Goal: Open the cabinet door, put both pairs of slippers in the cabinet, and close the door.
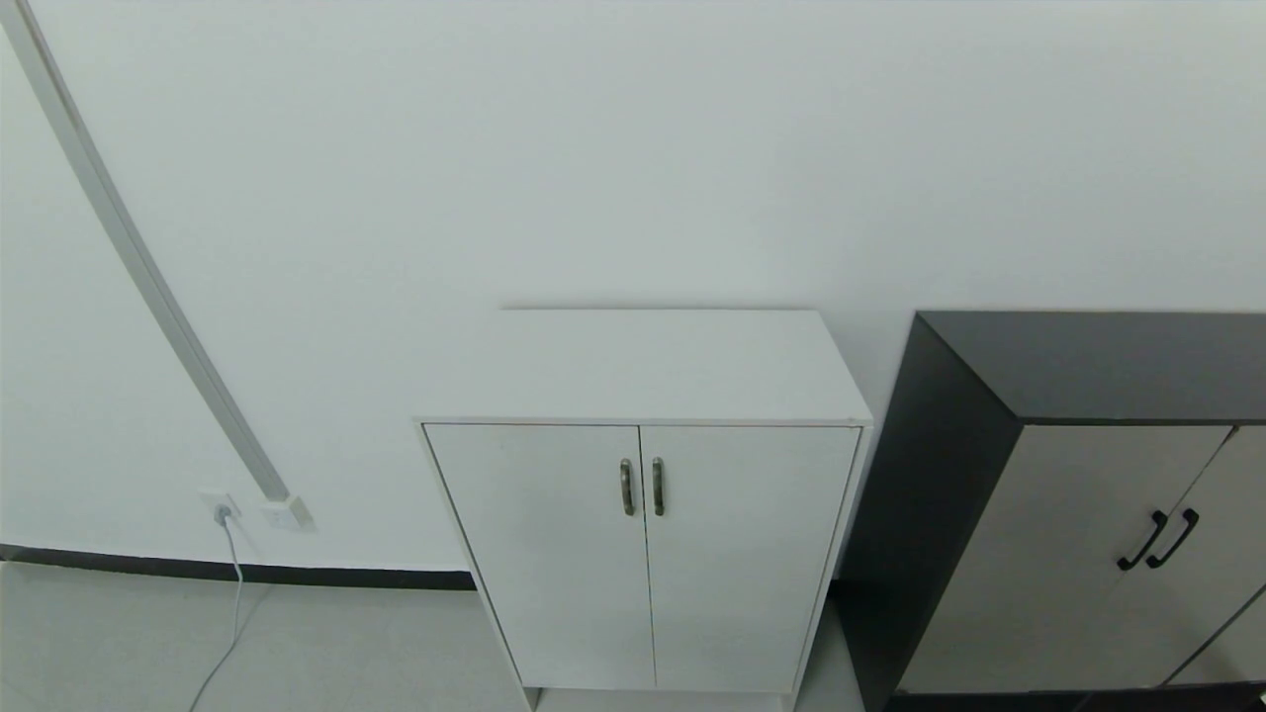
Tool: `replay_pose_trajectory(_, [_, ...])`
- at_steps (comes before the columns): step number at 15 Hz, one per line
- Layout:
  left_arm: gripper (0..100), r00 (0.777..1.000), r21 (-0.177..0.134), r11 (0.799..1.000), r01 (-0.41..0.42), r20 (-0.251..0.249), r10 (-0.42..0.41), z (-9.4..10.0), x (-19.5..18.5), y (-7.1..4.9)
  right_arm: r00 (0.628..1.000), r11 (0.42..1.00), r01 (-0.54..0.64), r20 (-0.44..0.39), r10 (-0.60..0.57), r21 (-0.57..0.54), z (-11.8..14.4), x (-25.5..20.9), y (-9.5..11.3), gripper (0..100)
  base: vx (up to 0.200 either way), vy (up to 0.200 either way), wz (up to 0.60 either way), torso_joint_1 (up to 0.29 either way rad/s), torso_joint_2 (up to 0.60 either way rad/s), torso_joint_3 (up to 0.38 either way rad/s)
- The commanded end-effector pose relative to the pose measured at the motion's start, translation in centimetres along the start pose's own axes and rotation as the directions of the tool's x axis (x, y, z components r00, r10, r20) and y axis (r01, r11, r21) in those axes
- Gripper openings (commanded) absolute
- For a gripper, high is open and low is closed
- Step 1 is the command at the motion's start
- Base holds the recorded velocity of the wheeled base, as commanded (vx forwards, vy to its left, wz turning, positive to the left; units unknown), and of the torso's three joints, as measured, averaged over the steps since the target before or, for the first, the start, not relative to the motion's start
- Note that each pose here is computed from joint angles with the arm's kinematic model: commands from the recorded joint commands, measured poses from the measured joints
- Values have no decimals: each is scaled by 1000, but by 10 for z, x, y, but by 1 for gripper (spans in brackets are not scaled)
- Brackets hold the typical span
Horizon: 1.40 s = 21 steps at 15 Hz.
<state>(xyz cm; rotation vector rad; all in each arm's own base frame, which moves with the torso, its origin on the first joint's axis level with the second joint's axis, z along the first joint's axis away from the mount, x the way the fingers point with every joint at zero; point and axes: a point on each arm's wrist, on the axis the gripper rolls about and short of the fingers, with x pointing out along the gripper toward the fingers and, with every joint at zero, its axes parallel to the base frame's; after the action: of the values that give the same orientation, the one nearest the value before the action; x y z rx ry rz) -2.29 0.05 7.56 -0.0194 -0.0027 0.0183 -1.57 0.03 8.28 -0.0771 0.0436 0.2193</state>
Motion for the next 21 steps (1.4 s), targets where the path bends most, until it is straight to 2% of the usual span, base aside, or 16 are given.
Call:
replay_pose_trajectory(1, [0,1000,-1,1000,-2,-1,2,0,0,0,1000,1000,7,-7,-7,-18,0,0,0,0,0,0,0,0,0,0])
replay_pose_trajectory(4, [0,1000,-1,1000,0,-1,0,0,0,0,999,999,29,-16,-29,-16,0,0,-1,0,0,0,0,0,0,0])
replay_pose_trajectory(6, [0,1000,-1,1000,0,-1,0,0,0,0,993,995,99,-57,-99,1,-2,1,0,0,0,0,0,0,0,0])
replay_pose_trajectory(7, [0,1000,-1,1000,-2,-1,2,0,0,0,981,983,182,-73,-181,13,-5,2,1,0,0,0,0,0,0,0])
replay_pose_trajectory(8, [0,1000,-1,1000,-2,-1,2,0,0,0,980,982,190,-59,-188,14,-5,1,2,0,0,0,0,0,0,0])
replay_pose_trajectory(9, [0,1000,-1,1000,0,-1,0,0,0,0,986,987,161,32,-161,17,-7,-6,3,0,0,0,0,0,0,0])
replay_pose_trajectory(10, [0,1000,-1,1000,-2,-1,2,0,0,0,987,987,153,42,-154,42,-7,-6,3,0,0,0,0,0,0,0])
replay_pose_trajectory(11, [0,1000,-1,1000,0,-1,0,0,0,0,985,980,158,45,-164,118,-7,-6,3,0,0,0,0,0,0,0])
replay_pose_trajectory(12, [0,1000,-1,1000,-2,-1,2,0,0,0,985,978,161,45,-168,131,-7,-6,3,0,0,0,0,0,0,0])
replay_pose_trajectory(16, [0,1000,1,1000,-2,-1,2,0,0,0,982,976,180,44,-186,121,-7,-7,2,0,0,0,0,0,0,0])
replay_pose_trajectory(17, [0,1000,1,1000,-2,-1,2,0,0,0,983,981,178,41,-182,72,-7,-6,3,0,0,0,0,0,0,0])
replay_pose_trajectory(21, [0,1000,4,1000,-2,-1,2,0,0,0,984,980,164,45,-170,114,-7,-6,3,0,0,0,0,0,0,0])
